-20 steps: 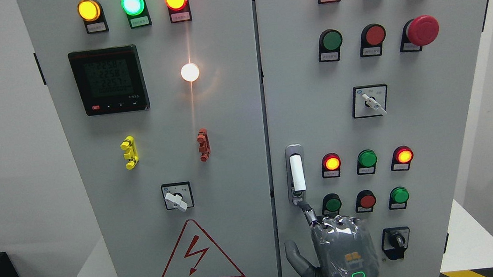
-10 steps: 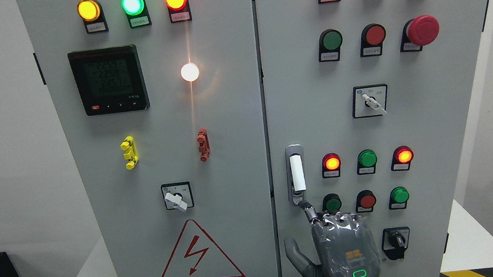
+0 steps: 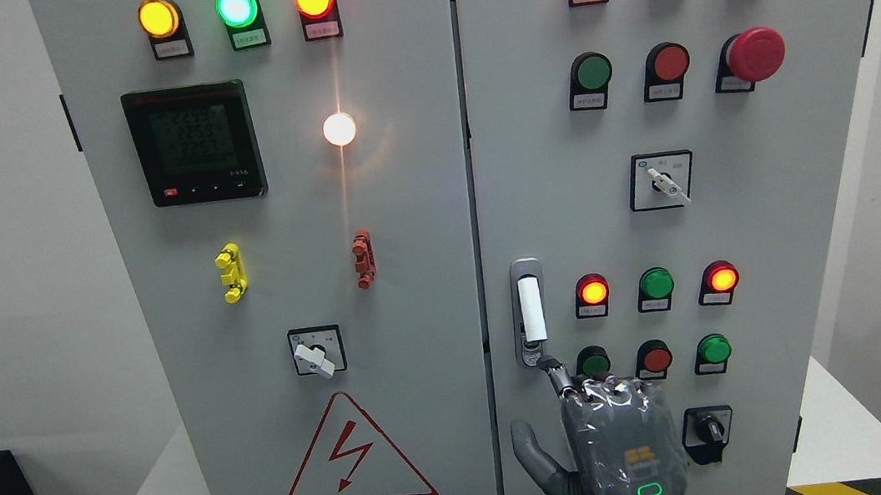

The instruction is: Release door handle

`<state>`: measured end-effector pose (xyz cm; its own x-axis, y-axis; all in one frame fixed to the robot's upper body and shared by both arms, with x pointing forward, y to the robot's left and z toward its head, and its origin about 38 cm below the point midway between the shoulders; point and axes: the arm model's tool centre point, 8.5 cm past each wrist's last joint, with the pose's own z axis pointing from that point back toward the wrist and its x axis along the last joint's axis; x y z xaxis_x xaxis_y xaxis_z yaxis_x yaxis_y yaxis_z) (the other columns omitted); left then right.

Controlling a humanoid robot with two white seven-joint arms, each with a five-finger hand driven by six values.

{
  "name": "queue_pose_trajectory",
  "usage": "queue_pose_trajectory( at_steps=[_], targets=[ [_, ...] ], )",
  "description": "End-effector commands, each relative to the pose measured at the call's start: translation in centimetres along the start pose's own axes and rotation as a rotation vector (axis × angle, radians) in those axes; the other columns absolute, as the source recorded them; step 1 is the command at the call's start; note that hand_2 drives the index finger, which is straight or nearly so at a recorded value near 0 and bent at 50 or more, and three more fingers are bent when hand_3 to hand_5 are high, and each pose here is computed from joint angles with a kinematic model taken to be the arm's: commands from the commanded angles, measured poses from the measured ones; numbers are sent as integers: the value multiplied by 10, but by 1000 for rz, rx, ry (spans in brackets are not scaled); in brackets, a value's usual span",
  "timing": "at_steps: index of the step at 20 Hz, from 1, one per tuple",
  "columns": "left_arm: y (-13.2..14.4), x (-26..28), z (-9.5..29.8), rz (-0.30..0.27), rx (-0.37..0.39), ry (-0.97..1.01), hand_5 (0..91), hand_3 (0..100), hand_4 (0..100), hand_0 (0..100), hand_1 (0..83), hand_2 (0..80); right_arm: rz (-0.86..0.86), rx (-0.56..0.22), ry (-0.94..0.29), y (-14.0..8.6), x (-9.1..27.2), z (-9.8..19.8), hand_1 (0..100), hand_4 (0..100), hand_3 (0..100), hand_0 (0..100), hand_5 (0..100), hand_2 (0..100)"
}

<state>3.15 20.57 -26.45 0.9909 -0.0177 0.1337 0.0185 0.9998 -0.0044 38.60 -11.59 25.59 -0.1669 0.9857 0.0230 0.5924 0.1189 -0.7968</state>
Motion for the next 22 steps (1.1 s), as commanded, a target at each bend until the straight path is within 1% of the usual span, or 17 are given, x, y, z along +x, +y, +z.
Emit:
queue_pose_trajectory(
  at_steps=[1,7,10,12,14,15,16,17,18,20,21,22],
  targets=[
    [0,-11,1,2,0,16,0,0,0,120,556,0,-11,-32,13,-16,-3,9,322,953,954,458,990,402],
    [0,-11,1,2,0,16,0,0,0,120,556,0,-25,-54,16,-28,-5,17,326,950,957,503,991,445],
    [0,-11,1,0,0,16,0,0,0,120,556,0,-33,-49,-10,-30,-2,24,327,956,982,525,986,501],
    [0,-11,1,0,0,16,0,0,0,120,556,0,-37,-27,-8,-27,-2,34,327,957,1000,533,981,546],
    [0,-11,1,2,0,16,0,0,0,120,556,0,-42,-9,-5,-24,-2,43,326,955,1000,543,973,596],
    [0,-11,1,2,0,17,0,0,0,120,556,0,-41,-4,-6,-23,-2,45,325,955,1000,547,970,605],
    [0,-11,1,0,0,16,0,0,0,120,556,0,-43,-4,-8,-23,-2,44,316,955,1000,554,968,638],
    [0,-11,1,2,0,16,0,0,0,120,556,0,-45,-6,-20,-23,-1,45,306,955,1000,537,967,685],
    [0,-11,1,0,0,16,0,0,0,120,556,0,-47,-8,-27,-23,0,45,302,955,1000,524,966,694],
    [0,-11,1,0,0,16,0,0,0,120,556,0,-52,-12,-28,-24,1,45,279,977,1000,473,982,757],
    [0,-11,1,2,0,16,0,0,0,120,556,0,-54,-18,-27,-26,1,44,276,982,1000,466,986,768],
    [0,-11,1,0,0,16,0,0,0,120,556,0,-56,-20,-26,-27,1,44,259,996,1000,457,998,808]
  ],
)
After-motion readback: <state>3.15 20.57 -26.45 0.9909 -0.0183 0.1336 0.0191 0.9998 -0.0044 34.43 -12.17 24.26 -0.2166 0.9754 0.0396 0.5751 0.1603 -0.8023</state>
